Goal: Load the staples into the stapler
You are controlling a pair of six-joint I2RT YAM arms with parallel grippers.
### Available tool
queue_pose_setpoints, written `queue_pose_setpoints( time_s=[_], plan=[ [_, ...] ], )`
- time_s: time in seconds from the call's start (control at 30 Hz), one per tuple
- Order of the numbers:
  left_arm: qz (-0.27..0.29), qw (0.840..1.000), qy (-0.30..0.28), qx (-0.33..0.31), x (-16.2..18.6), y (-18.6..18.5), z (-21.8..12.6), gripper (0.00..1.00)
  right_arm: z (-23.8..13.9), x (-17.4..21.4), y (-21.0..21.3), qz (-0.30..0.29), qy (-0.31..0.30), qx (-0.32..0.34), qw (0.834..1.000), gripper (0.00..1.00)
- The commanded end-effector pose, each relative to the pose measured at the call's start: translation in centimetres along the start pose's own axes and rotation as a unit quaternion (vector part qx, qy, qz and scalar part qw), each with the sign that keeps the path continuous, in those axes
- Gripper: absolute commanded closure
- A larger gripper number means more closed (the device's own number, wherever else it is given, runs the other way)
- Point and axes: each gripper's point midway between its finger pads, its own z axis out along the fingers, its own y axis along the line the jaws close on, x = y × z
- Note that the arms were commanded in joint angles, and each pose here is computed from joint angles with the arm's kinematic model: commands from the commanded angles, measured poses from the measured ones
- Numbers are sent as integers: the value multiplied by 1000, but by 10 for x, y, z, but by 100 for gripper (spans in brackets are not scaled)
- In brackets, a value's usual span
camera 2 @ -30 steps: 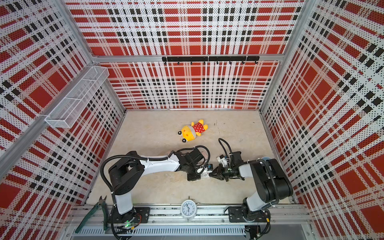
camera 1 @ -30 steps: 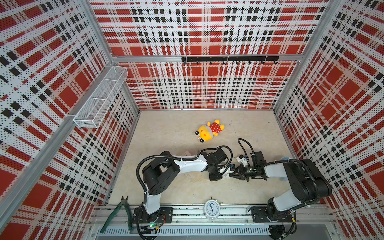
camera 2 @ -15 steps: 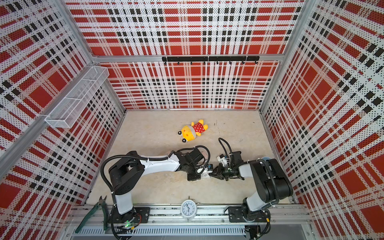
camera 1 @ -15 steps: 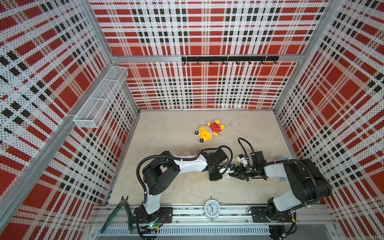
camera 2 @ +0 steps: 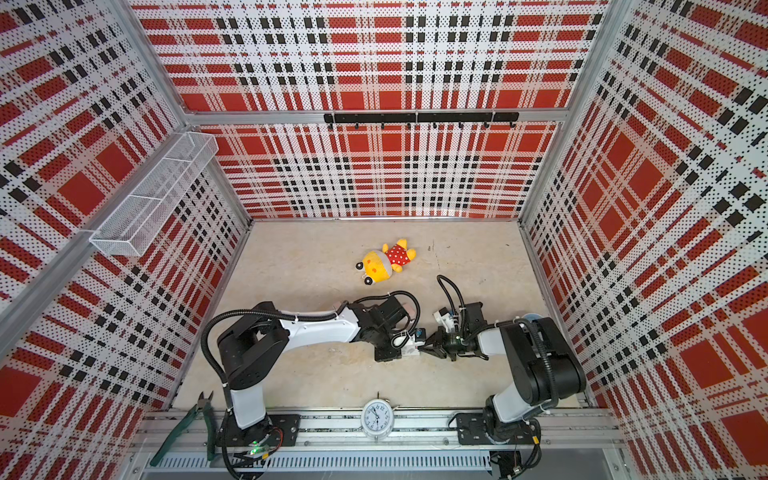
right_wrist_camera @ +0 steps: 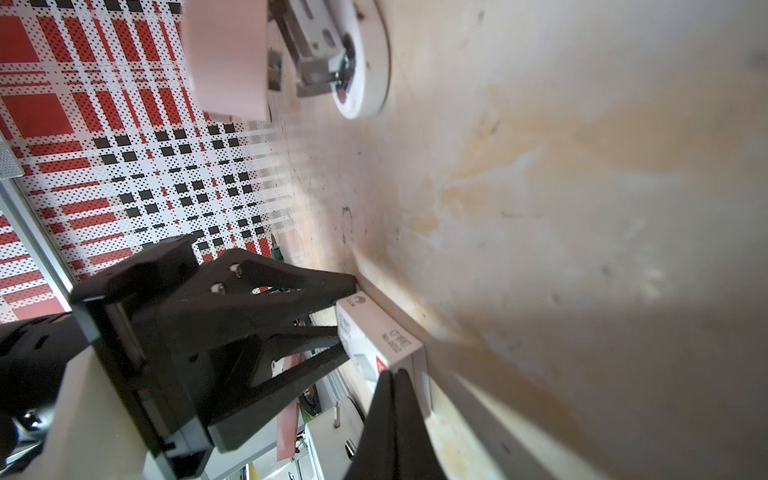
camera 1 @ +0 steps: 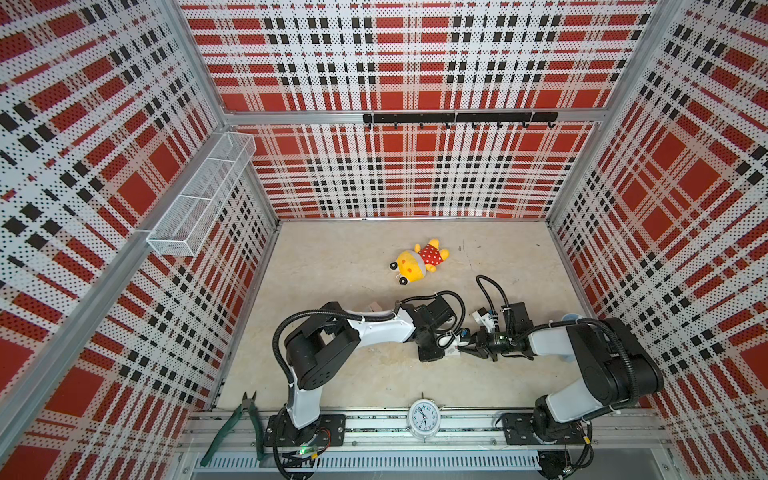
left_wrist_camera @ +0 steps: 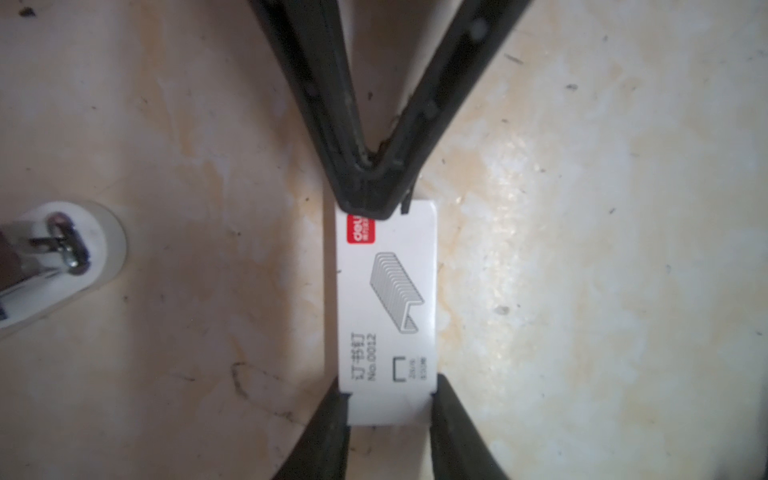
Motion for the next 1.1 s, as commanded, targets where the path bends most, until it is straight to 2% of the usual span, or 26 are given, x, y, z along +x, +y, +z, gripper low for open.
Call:
queue_pose_setpoints(
  time_s=[0.0,0.83,1.0,1.07],
  plan=[
    [-5,1000,13,13,9,0,3,66,0,0,-1,-9,-4,-1,1000,100],
    [-2,999,38,25,21,-2,-3,66,-10,-9,0,-25,-24,46,998,100],
    [-1,999,38,27,20,-2,-1,66,-12,-9,9,-33,-26,25,999,90],
    [-4,999,38,29,19,-2,1,66,-11,-8,16,-36,-24,6,999,82]
  ],
)
